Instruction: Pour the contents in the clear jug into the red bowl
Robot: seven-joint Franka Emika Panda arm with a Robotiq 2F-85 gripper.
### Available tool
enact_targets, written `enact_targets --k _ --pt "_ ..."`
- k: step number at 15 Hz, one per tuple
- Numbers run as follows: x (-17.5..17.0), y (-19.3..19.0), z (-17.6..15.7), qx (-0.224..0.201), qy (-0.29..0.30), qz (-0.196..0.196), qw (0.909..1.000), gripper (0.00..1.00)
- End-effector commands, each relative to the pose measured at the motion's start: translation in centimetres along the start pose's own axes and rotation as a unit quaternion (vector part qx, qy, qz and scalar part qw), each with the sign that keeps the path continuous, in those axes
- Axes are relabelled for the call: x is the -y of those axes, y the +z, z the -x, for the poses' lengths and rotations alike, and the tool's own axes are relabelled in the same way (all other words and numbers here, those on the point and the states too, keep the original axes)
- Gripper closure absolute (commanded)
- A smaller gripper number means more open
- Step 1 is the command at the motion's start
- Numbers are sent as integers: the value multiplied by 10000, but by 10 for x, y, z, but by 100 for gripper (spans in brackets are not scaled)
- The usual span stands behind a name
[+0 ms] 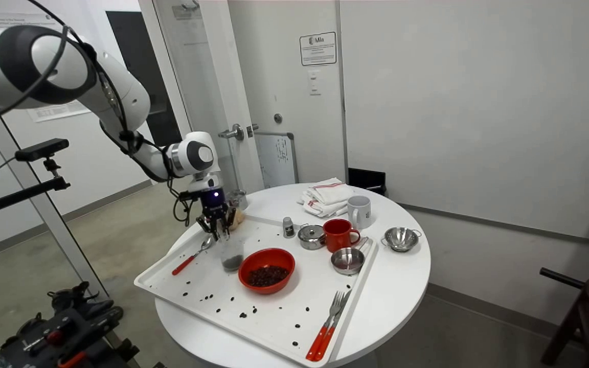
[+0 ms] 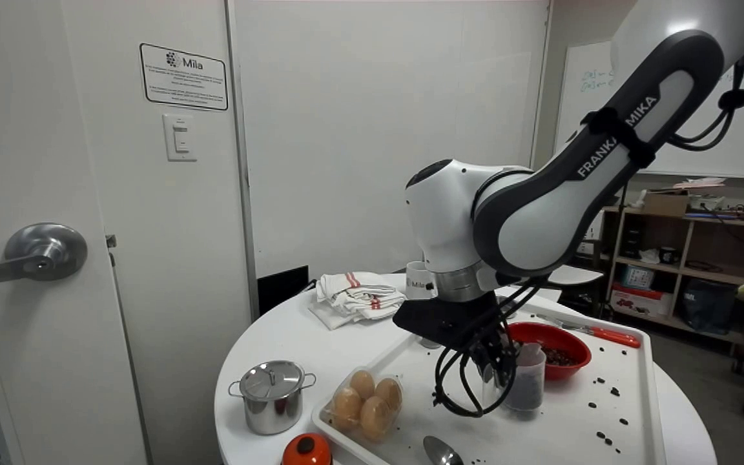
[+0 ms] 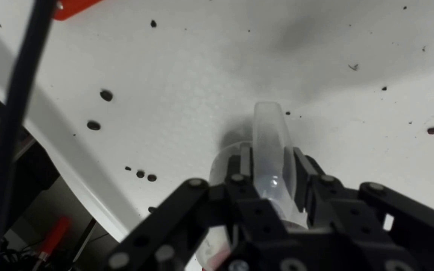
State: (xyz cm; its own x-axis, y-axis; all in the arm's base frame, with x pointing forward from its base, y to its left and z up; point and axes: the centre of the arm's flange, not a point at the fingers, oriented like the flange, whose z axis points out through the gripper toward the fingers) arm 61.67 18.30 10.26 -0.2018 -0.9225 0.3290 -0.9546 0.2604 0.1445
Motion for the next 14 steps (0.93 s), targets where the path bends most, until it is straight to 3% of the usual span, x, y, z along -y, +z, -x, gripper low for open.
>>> enact_targets --k 1,12,14 --pt "-14 -25 -15 1 -195 115 9997 89" --pt "-41 -65 -97 598 -157 -13 9981 89" --pt "-45 -64 -109 516 -178 -120 9984 89"
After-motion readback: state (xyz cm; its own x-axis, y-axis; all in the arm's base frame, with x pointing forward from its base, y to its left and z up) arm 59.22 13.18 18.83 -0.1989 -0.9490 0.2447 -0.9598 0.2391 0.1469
